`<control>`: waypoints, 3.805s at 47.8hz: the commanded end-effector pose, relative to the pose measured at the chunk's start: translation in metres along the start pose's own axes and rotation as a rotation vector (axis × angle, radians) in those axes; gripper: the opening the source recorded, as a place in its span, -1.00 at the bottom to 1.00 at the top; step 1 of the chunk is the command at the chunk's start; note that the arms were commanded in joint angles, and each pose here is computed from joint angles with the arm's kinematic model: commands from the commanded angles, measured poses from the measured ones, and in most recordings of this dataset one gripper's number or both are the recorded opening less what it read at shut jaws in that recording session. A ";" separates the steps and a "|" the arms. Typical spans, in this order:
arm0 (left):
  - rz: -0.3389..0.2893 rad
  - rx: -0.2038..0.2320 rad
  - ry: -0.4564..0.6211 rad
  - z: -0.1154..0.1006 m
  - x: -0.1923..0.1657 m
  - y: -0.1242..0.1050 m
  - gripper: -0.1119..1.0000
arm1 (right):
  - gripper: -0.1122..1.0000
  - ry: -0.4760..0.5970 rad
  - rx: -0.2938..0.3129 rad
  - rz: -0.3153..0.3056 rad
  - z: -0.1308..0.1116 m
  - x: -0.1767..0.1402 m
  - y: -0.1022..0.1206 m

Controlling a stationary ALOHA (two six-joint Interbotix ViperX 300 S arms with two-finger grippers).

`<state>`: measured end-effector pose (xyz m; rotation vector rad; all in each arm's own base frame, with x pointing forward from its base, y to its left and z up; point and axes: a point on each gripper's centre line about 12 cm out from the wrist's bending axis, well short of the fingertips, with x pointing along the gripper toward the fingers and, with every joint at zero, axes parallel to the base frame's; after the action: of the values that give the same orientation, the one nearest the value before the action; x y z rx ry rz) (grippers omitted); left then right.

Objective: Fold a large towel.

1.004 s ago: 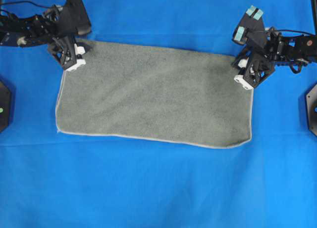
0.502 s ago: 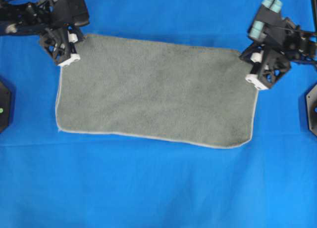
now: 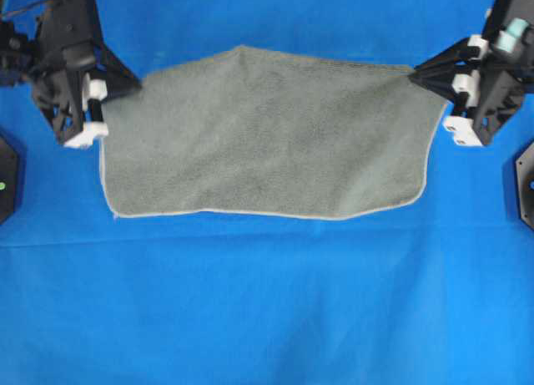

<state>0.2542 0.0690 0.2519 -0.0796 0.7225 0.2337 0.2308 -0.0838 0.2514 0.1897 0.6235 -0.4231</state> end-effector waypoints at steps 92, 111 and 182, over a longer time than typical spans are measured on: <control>-0.677 -0.087 -0.333 0.171 0.057 -0.330 -0.77 | -0.76 -0.043 0.007 -0.327 0.093 0.014 -0.089; -0.715 -0.423 -0.098 0.065 0.084 -0.324 -0.77 | -0.76 0.104 -0.095 -0.273 0.100 0.139 -0.096; -0.502 -0.387 0.106 0.024 0.048 -0.238 0.35 | 0.31 0.022 -0.448 -0.161 0.132 0.195 -0.051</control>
<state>0.3623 -0.1593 0.2094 -0.6394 0.7927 -0.1006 0.4197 -0.2400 0.2075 -0.2579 0.7958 -0.4233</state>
